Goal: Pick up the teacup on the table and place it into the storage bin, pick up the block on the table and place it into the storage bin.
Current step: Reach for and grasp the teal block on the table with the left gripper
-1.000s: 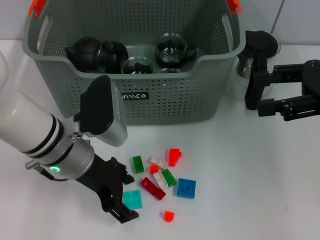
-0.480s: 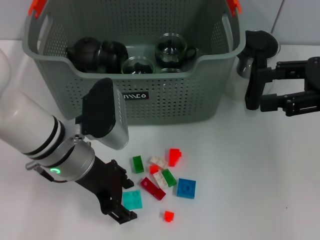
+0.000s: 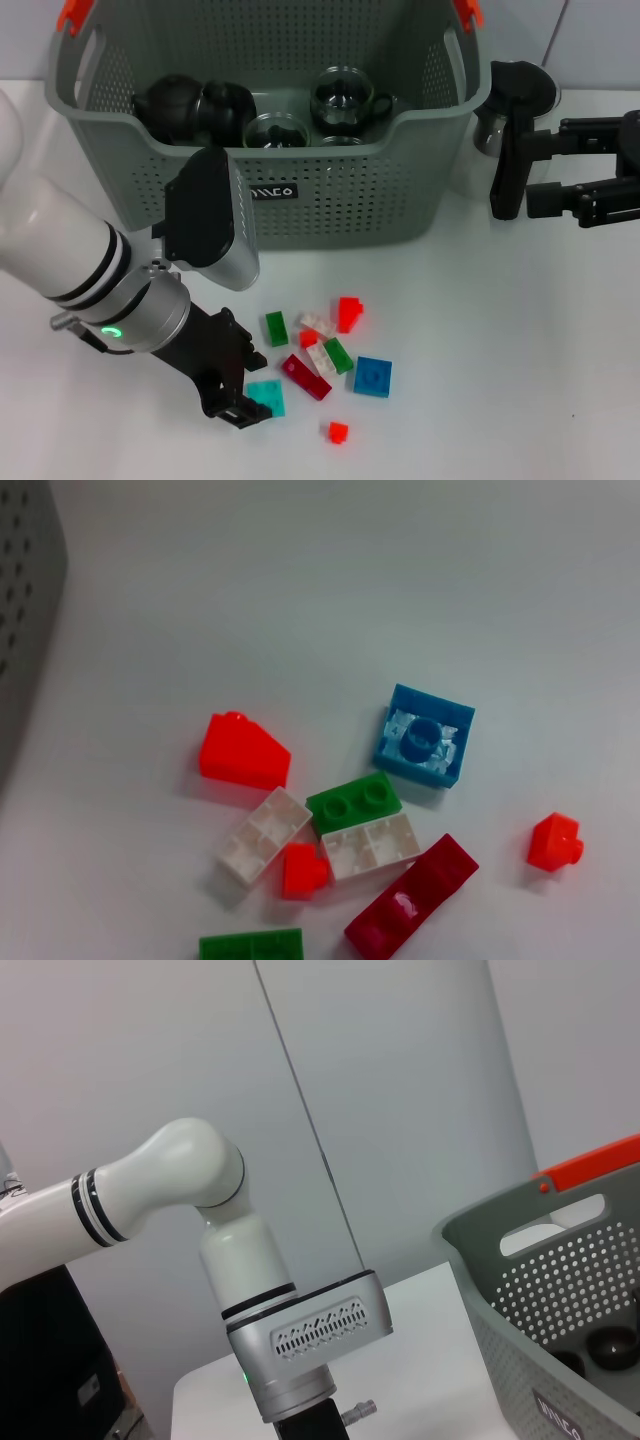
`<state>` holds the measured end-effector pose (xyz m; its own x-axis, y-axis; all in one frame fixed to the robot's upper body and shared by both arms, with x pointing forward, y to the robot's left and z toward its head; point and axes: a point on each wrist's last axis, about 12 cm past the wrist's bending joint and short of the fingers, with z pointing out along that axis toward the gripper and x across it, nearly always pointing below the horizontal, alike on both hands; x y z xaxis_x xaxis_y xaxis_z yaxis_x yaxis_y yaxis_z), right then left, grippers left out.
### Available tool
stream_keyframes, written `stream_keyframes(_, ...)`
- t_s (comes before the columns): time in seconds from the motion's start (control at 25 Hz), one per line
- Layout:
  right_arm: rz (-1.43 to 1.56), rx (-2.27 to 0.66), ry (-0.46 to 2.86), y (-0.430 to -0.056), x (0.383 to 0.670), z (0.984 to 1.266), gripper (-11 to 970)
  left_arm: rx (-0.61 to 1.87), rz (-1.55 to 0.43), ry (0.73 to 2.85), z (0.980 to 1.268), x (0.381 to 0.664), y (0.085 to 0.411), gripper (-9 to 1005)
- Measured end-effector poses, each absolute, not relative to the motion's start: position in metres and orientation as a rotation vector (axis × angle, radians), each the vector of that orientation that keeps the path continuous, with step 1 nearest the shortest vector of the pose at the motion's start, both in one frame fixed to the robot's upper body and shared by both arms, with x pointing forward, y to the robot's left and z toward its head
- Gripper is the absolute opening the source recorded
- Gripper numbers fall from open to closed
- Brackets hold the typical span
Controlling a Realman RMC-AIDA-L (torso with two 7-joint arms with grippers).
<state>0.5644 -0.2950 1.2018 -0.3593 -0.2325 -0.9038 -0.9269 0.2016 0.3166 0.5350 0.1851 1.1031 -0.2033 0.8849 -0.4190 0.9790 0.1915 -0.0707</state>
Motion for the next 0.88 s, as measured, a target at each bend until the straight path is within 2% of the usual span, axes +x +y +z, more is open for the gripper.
stream_keyframes(0.88, 1.199, -1.089, 1.741, -0.2949, 0.5638, 1.2013, 883, 1.846, -0.440, 2.189, 1.1059, 0.5304, 0.1777, 589)
